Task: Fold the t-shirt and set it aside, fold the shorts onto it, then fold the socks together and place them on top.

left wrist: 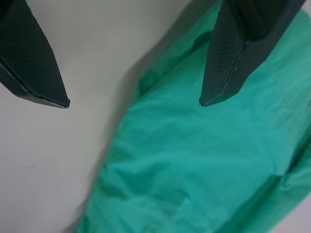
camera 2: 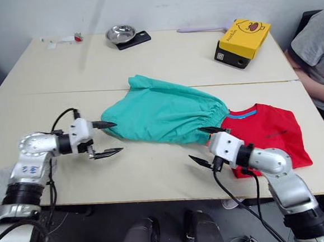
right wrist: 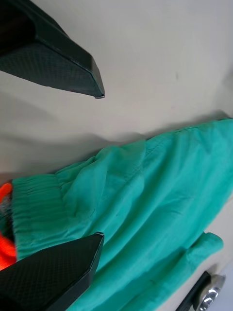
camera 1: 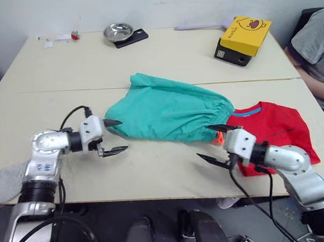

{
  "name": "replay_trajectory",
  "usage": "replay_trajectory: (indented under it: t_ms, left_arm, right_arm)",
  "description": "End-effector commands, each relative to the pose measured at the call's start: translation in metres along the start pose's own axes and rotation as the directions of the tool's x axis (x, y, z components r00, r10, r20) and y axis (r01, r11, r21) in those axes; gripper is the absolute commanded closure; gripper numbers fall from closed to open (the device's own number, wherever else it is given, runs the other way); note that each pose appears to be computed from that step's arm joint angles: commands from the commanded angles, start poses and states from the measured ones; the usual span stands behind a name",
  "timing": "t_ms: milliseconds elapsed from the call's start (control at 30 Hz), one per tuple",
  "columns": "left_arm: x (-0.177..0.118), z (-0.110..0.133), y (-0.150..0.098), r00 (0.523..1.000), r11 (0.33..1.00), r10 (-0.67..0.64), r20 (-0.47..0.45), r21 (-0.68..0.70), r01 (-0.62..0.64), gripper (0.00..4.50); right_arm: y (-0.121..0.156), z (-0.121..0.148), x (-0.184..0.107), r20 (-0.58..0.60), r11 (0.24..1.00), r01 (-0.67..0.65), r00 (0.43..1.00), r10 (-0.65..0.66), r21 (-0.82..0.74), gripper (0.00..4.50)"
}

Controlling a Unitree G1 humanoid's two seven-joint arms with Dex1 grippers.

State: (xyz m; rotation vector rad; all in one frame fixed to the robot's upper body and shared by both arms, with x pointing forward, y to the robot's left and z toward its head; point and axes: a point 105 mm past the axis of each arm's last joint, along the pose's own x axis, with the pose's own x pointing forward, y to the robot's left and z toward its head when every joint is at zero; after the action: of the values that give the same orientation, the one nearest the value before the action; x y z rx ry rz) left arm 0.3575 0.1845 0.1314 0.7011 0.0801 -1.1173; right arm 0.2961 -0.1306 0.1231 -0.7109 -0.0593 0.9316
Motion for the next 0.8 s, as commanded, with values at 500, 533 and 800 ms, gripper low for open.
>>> replay_trajectory:
  t_ms: [500,533,800]
  left_arm:
    - [0.018,-0.013,-0.005,0.988,0.986,-0.151,-0.024,-0.069,0.149,4.16]
    - [0.014,-0.013,-0.01,0.985,0.982,-0.172,-0.011,-0.076,0.171,4.49]
    - [-0.037,0.006,-0.058,0.977,0.966,-0.212,0.003,-0.149,0.21,4.5]
  right_arm:
    - [-0.009,0.002,0.029,-0.049,0.987,0.042,0.998,-0.05,-0.154,3.41]
    - [-0.008,0.004,0.029,-0.037,0.987,0.027,0.999,-0.033,-0.159,3.75]
    - [0.008,0.02,0.016,0.097,0.963,-0.132,0.983,0.158,-0.234,4.46]
